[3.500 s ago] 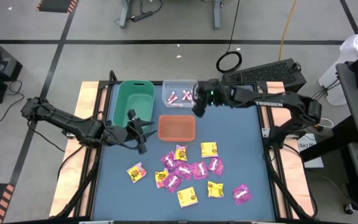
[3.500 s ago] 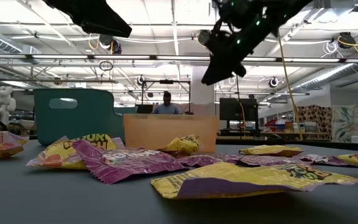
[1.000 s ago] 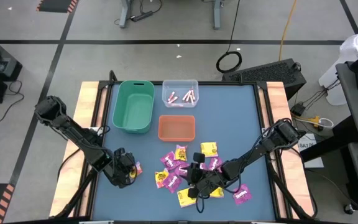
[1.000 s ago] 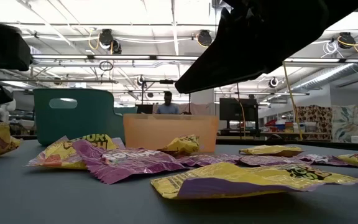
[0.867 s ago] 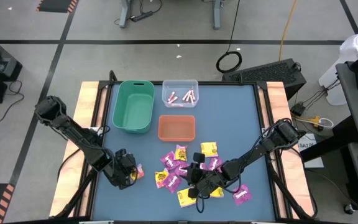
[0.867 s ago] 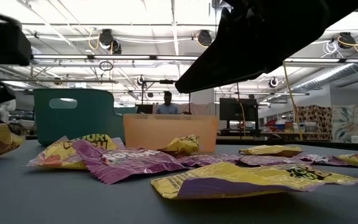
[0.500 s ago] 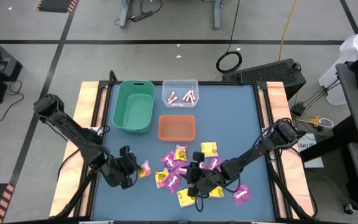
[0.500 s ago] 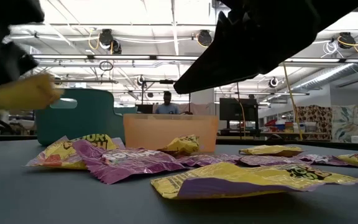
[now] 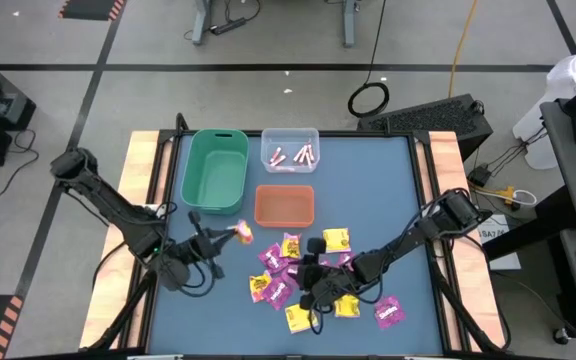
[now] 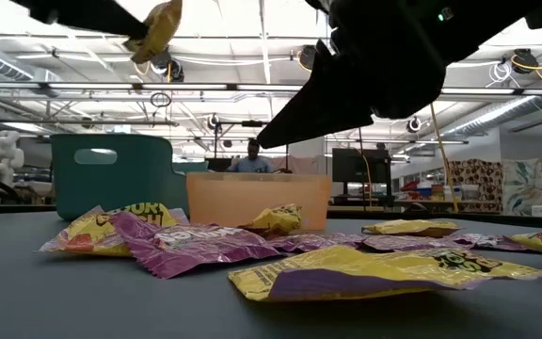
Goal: Sort candy
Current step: Put the yellow candy into the green bin
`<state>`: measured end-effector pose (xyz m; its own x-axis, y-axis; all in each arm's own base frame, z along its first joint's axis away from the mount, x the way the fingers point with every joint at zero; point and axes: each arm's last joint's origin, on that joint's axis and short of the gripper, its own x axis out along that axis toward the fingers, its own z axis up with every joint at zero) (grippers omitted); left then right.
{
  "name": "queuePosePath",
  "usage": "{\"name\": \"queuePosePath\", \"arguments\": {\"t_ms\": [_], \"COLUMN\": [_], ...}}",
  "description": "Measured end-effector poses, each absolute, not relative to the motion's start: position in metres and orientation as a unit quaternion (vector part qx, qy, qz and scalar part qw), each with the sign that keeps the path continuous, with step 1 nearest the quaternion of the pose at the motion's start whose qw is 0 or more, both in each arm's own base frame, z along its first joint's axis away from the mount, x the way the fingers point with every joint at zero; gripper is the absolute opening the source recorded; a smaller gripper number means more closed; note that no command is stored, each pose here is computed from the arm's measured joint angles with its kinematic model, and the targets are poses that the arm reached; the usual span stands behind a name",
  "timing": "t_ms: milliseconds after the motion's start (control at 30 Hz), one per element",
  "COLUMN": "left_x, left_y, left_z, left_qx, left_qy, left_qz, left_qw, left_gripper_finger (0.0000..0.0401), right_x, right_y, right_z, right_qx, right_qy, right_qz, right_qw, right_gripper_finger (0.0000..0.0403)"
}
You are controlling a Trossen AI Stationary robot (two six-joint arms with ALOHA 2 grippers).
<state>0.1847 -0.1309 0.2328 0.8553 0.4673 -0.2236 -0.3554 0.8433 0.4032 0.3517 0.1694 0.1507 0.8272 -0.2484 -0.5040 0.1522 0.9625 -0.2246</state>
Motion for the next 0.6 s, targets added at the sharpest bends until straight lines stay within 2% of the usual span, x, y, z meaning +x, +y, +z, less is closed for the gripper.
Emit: {"name": "queuePosePath", "arguments": {"t_ms": [300,600], "left_x": [0.199,0.202], "left_y": [-0.118,-0.113], "left_z": [0.24,0.24], "left_qx": [0.391,0.608], "left_qy": [0.201,0.255], "left_qz": [0.205,0.151], "left_qw": [0.874,0.737], "left_gripper_finger": [0.0017,0.0017], "right_x": [0.355,0.355], "right_y": [0.157,0.152], "right_z": [0.148,0.146], "right_qx": [-0.14,-0.156], "right_qy": [0.295,0.312], "right_qz": [-0.107,-0.108], "right_qw": [0.939,0.931], "right_gripper_finger": [0.0123,0.0123]}}
